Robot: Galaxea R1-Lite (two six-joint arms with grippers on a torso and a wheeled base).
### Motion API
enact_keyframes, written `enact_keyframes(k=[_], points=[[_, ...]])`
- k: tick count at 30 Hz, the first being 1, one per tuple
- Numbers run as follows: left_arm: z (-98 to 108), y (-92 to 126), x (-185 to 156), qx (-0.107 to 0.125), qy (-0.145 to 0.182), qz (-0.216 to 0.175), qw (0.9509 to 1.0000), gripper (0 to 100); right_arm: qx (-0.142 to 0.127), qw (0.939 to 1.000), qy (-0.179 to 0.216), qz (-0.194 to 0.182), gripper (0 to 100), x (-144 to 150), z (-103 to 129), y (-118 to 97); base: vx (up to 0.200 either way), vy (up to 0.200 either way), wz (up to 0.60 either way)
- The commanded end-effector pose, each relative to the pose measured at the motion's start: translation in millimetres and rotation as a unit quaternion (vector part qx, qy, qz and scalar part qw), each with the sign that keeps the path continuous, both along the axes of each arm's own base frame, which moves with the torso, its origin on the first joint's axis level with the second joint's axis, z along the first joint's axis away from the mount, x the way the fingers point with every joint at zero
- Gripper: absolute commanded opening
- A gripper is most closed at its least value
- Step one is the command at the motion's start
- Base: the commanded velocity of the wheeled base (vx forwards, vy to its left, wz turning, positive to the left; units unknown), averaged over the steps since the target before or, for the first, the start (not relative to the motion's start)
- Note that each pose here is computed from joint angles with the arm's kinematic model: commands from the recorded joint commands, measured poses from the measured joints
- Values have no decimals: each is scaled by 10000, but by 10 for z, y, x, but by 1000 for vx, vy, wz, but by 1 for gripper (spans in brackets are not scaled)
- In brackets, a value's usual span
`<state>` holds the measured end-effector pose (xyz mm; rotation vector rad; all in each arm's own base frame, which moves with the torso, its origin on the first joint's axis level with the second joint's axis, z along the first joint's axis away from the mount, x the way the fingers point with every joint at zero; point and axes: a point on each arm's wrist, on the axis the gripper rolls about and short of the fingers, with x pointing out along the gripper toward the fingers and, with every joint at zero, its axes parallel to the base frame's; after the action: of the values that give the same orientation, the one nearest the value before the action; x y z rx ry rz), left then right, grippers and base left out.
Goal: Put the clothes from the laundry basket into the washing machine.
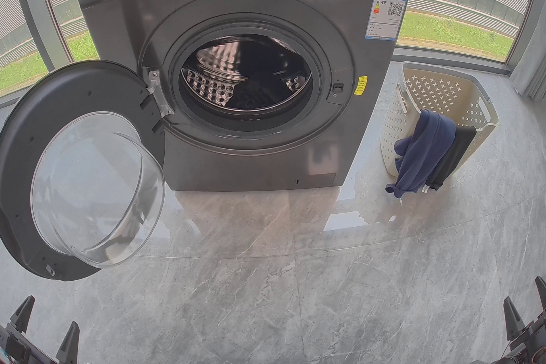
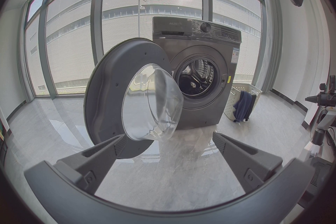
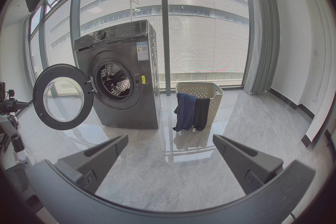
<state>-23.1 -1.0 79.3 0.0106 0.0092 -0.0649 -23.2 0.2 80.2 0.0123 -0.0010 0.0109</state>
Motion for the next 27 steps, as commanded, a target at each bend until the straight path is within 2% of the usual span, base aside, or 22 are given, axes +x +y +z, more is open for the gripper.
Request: enact_keyframes(k=[1,3,6,9,27], points=[[-33,0,4,0,29,2,10000,100,7,10000,21,7,100,3,-47,0,0,-200,0],[-33,0,4,0,29,2,10000,100,7,10000,21,-1,100,3,-47,0,0,-200,0],[-33,0,4,7,28,2,10000,100,7,10000,21,-24,100,3,-47,0,0,0,0],[-32,0,4,0,21,2,10000,100,7,10000,21,-31,100,3,-47,-1,0,0,600],[-32,0,4,0,21,2,10000,100,-8,10000,21,-16,100,3,-47,-1,0,0,0]])
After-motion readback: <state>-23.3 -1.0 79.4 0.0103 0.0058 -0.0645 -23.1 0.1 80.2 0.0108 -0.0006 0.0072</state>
